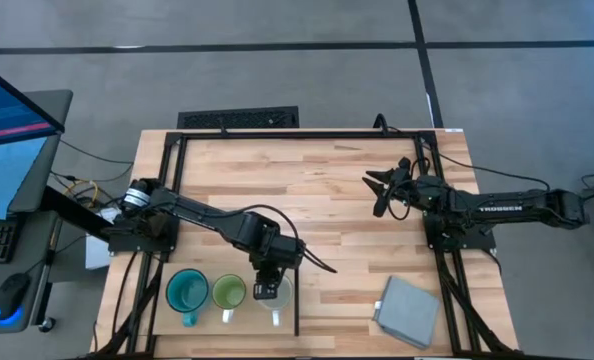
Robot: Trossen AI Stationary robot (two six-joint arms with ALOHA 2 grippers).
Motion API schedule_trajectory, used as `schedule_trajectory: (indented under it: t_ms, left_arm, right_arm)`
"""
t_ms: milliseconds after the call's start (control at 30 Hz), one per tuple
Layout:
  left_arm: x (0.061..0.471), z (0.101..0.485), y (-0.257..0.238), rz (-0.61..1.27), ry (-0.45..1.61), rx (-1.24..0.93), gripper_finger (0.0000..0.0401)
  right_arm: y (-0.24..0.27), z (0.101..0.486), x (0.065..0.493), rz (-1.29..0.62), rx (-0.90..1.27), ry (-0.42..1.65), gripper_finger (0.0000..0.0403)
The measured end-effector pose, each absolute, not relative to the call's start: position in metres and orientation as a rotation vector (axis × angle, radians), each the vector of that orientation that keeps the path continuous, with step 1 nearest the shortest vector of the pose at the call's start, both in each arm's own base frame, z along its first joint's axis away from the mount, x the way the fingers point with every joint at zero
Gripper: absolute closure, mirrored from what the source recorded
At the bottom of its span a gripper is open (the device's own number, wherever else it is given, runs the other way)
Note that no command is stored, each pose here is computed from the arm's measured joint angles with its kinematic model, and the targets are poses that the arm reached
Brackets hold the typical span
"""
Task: Stack small to large cups/mugs on shelf
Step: Put the white mug on the shelf
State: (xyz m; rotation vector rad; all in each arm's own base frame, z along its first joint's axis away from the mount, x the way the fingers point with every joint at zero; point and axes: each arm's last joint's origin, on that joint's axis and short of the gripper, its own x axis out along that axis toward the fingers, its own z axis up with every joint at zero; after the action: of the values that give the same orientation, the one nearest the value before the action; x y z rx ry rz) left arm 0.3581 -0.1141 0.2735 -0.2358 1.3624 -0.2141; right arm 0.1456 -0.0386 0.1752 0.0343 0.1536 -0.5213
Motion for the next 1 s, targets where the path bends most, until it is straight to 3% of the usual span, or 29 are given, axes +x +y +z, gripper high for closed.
schedule_trajectory:
  t_ms: [800, 1000]
  left_arm:
    - [0.3591, 0.2737, -0.1141, -0.189, 1.361, -0.279, 0.0319]
    - [0.3599, 0.2741, -0.1153, -0.223, 1.356, -0.296, 0.0264]
  right_arm:
    - [-0.0386, 0.1752, 0.1456, -0.521, 0.035, 0.154, 0.0274]
    - [-0.0386, 0.1752, 0.1456, -0.521, 0.035, 0.153, 0.0274]
